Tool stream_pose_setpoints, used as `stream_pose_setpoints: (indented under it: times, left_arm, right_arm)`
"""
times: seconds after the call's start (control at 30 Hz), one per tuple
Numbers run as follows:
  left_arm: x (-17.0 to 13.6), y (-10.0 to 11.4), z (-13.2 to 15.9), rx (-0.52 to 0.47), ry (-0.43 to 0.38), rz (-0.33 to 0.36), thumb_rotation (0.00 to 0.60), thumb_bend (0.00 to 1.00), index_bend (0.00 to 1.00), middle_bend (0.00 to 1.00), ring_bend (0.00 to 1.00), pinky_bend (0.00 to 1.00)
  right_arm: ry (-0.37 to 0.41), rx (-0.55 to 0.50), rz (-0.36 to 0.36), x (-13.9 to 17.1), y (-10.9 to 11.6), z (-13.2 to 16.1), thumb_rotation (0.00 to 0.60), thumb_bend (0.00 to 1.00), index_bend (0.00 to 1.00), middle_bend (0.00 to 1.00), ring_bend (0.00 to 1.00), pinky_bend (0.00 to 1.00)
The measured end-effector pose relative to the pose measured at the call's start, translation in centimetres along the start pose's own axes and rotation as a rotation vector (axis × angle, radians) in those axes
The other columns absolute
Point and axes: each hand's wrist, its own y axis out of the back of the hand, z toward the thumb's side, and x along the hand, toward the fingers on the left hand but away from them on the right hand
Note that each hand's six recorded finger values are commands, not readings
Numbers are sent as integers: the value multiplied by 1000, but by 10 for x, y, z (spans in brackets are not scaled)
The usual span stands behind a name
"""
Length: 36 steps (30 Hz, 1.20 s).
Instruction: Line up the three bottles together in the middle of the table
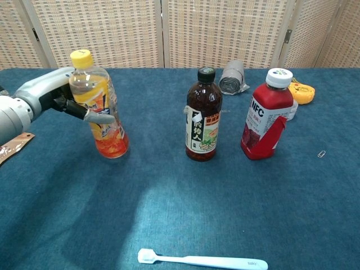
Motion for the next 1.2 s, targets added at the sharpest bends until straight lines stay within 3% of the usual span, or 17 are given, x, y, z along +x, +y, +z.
stream_pose_setpoints:
  times: [0.47, 1.2]
  left_arm:
    - [8, -22, 30, 27, -48, -47, 600, 66, 608, 568, 378, 398]
    - [16, -43, 50, 50, -86, -62, 600, 66, 602, 568, 378, 398]
  right_arm:
    - [1, -5, -25, 2, 6, 0, 600, 0, 258, 335, 275, 436]
    - [13, -17, -81, 11, 23, 3, 600, 0, 261, 335, 275, 436]
